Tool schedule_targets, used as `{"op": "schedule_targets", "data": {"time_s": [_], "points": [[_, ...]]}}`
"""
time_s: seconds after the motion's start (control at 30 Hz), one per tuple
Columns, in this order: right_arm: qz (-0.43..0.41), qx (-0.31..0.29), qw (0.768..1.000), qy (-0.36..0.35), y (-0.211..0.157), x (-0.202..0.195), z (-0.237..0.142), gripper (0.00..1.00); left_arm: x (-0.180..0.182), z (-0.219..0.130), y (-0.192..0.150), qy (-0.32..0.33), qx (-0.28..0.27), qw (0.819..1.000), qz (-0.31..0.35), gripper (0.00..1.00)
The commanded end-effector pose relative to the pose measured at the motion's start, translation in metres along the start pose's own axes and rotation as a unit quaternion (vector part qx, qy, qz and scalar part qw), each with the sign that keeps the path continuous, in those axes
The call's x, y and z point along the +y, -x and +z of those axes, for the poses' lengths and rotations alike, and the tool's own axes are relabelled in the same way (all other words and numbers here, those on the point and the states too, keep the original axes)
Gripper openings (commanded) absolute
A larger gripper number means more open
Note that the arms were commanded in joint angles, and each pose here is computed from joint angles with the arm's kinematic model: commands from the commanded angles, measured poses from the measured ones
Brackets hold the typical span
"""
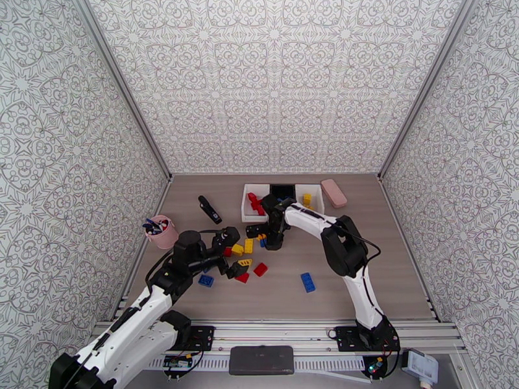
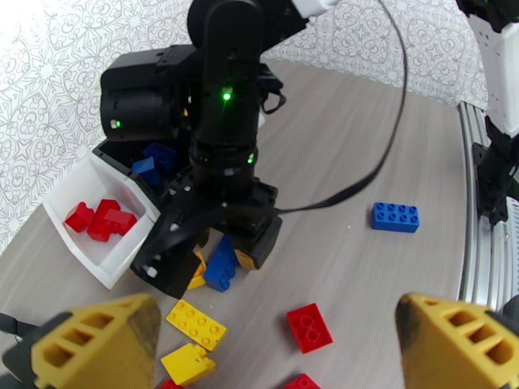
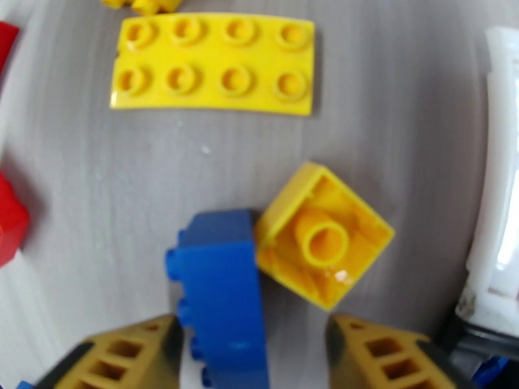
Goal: Sort the legos into containers by color
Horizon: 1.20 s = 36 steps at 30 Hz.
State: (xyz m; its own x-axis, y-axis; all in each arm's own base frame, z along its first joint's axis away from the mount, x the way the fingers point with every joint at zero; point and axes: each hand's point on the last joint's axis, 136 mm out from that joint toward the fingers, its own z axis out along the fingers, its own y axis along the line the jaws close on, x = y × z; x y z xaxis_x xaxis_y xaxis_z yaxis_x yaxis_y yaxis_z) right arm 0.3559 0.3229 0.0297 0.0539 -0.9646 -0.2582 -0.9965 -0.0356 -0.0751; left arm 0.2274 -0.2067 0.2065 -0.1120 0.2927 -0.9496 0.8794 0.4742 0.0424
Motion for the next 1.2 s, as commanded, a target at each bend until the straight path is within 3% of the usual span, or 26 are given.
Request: {"op": "schedule_targets", "data": {"time_s": [0.0, 0.23, 0.53, 0.73, 1.0, 1.17], "points": [[0.002, 0.006, 1.0, -0.002, 0.0, -0.002, -0.002, 0.48, -0.002, -0.003, 0.011, -0.01, -0.01, 1.0, 0.016, 1.0], [0.013, 0.0, 1.0, -0.002, -0.001, 0.007, -0.011, 0.21, -0.003, -0.007, 0.012, -0.011, -0.009, 1.0, 0.024, 1.0], [0.029, -0.028, 0.998, -0.04, 0.003, 0.005, -0.035, 0.2, -0.002, -0.006, 0.015, -0.018, -0.017, 0.999, 0.02, 1.0], [0.063, -0.088, 0.989, -0.1, 0.01, -0.002, -0.065, 0.16, 0.004, -0.005, 0.017, -0.004, -0.016, 1.0, 0.017, 1.0], [0.151, -0.202, 0.947, -0.2, 0.007, -0.018, -0.122, 0.16, 0.009, -0.002, 0.029, 0.002, -0.037, 0.999, 0.013, 1.0], [0.238, -0.294, 0.891, -0.25, 0.001, -0.035, -0.161, 0.14, 0.017, 0.003, 0.033, 0.014, -0.042, 0.999, -0.016, 1.0]]}}
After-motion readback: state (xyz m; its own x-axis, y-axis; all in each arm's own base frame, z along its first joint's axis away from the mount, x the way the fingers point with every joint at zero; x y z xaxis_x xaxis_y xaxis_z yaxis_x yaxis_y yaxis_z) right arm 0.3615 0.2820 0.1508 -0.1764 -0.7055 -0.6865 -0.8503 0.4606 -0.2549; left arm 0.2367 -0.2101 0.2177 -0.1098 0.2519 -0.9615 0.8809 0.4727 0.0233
